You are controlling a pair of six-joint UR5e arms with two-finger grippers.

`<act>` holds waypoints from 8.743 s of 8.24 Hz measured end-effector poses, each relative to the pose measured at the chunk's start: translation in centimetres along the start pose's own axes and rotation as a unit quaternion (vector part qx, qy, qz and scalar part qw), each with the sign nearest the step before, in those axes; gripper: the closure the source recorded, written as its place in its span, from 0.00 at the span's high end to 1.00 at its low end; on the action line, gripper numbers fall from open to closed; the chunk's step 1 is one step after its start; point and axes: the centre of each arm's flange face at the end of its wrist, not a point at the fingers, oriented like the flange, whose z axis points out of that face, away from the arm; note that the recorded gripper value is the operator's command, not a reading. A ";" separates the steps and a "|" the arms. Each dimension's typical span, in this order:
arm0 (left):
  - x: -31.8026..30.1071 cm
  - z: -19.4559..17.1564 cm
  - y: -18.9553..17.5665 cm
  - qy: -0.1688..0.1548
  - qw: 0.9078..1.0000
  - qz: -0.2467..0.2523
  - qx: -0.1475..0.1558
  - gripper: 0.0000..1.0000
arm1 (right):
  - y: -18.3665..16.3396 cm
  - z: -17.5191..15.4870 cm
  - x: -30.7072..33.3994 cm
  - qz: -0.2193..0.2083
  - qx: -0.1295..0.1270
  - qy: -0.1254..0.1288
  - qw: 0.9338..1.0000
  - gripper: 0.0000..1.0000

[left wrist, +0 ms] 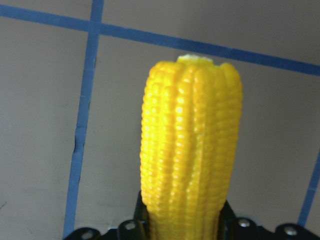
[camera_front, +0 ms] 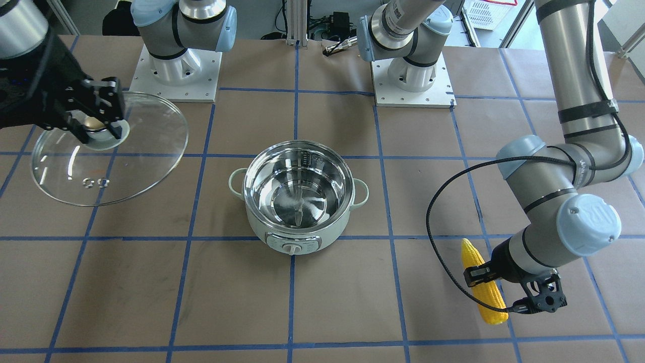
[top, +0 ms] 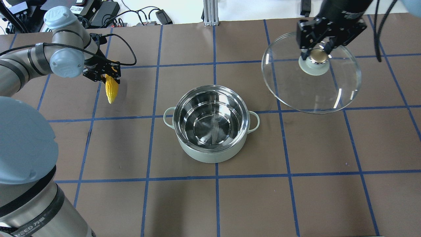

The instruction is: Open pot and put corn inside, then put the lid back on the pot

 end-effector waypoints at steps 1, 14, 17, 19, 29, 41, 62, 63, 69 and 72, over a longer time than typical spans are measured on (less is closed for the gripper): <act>0.8 -2.7 0.9 0.001 1.000 -0.009 0.004 0.00 | 0.4 0.0 3.6 -0.012 -0.007 -0.004 1.000 0.00; 32.8 -10.2 23.0 0.001 0.998 0.048 -0.034 0.00 | 1.3 1.0 7.7 -0.015 -0.027 -0.020 0.999 0.00; 33.0 -6.8 24.2 -0.005 0.995 0.045 -0.089 0.00 | 1.3 1.0 7.6 -0.014 -0.026 -0.024 0.999 0.00; 32.7 -5.4 24.7 -0.010 0.994 0.044 -0.103 0.00 | 1.4 0.9 7.6 -0.014 -0.026 -0.025 0.999 0.00; 33.6 -2.0 24.5 0.001 0.991 0.036 -0.128 1.00 | 1.4 0.8 7.5 -0.013 -0.025 -0.025 0.999 0.00; 26.5 -13.4 21.8 -0.008 0.994 0.071 -0.087 1.00 | -1.7 2.0 -1.4 0.066 -0.003 -0.054 0.996 0.00; 8.5 -26.7 18.3 -0.016 0.995 0.080 0.056 1.00 | -3.2 18.2 -27.9 0.146 -0.044 -0.055 0.987 0.00; 9.1 -26.5 18.5 -0.015 0.995 0.086 0.055 1.00 | -3.1 18.4 -27.8 0.146 -0.042 -0.054 0.987 0.00; 9.5 -25.3 18.1 -0.019 0.995 0.091 0.041 1.00 | -3.2 18.6 -27.7 0.151 -0.038 -0.049 0.987 0.00; 9.4 -24.9 17.9 -0.020 0.995 0.091 0.035 1.00 | -3.2 18.7 -27.7 0.150 -0.040 -0.049 0.987 0.00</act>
